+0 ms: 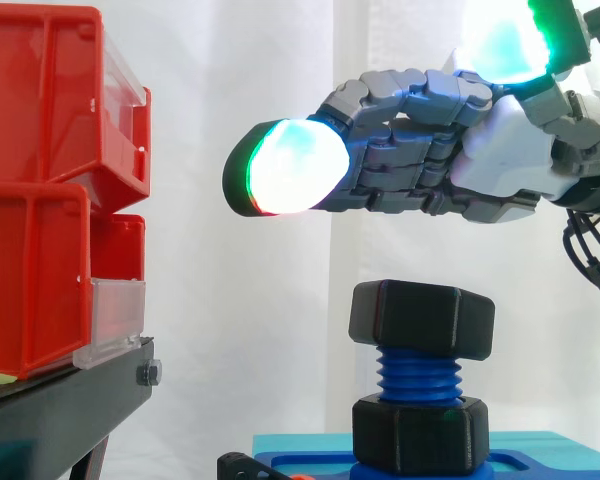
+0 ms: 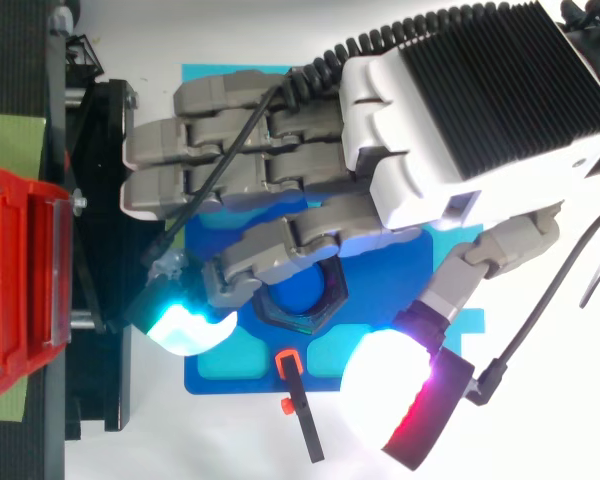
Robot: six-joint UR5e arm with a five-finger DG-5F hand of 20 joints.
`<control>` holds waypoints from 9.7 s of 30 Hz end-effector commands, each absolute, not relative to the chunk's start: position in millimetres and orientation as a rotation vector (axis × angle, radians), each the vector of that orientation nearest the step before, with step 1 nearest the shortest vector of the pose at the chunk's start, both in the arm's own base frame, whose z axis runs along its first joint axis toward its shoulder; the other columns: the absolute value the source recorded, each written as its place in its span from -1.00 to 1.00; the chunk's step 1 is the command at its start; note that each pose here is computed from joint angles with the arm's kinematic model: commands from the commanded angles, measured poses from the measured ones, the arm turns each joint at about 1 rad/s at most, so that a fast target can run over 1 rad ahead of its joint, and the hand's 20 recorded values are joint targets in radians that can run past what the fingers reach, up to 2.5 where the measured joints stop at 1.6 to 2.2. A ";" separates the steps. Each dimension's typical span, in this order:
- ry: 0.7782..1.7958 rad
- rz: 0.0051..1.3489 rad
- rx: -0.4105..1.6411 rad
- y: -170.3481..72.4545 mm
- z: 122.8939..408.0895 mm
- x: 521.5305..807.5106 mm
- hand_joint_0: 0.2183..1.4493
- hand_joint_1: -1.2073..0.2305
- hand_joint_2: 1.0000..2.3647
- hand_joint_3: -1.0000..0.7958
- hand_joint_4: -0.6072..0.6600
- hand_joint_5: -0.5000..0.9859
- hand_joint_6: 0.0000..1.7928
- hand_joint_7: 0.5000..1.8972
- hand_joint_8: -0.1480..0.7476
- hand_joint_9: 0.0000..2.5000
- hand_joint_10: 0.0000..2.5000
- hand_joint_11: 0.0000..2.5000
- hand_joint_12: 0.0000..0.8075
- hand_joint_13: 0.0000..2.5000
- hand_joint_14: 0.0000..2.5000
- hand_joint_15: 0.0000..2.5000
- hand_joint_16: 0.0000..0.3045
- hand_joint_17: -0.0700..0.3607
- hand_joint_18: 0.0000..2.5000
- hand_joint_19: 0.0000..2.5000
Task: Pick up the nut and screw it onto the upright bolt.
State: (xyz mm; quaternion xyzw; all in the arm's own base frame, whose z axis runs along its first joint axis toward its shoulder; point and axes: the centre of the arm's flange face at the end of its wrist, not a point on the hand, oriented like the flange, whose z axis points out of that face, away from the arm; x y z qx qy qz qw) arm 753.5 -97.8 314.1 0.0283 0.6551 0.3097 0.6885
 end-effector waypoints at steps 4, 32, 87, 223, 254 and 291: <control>1.483 0.694 0.072 -95.9 296.6 748.3 -0.66 0.66 -1.00 -0.44 0.03 -0.65 -0.44 -0.93 -0.35 -1.00 -1.00 -1.00 -0.23 -1.00 -1.00 -1.00 -0.69 -0.19 -1.00 -1.00; 1.464 0.710 0.085 -94.2 282.3 745.9 -0.65 0.64 -1.00 -0.44 0.07 -0.63 -0.44 -0.83 -0.30 -1.00 -1.00 -1.00 -0.21 -1.00 -1.00 -1.00 -0.70 -0.20 -1.00 -1.00; 1.431 0.707 0.054 -113.4 264.5 750.9 -0.59 0.43 -1.00 -0.44 0.30 -0.41 -0.44 -0.01 -0.10 -0.48 -1.00 -1.00 -0.29 -0.83 -1.00 -1.00 -0.80 -0.35 -1.00 -1.00; 1.422 0.721 0.042 -121.3 259.4 751.5 -0.63 0.52 -1.00 -0.44 0.21 -0.53 -0.44 -0.55 -0.28 -0.86 -1.00 -1.00 -0.37 -1.00 -1.00 -1.00 -0.81 -0.38 -1.00 -1.00; 1.410 0.715 0.011 -158.4 261.1 742.3 -0.57 0.37 -1.00 -0.44 0.19 -0.24 -0.44 0.28 -0.24 -0.11 -1.00 -1.00 -0.71 -0.51 -1.00 -1.00 -0.95 -0.60 -0.75 -1.00; 1.363 0.734 -0.043 -152.9 325.1 763.8 -0.65 0.49 -1.00 -0.44 0.05 -0.65 -0.44 -0.96 -0.29 -0.90 -1.00 -1.00 -0.23 -1.00 -1.00 -1.00 -0.74 -0.26 -1.00 -1.00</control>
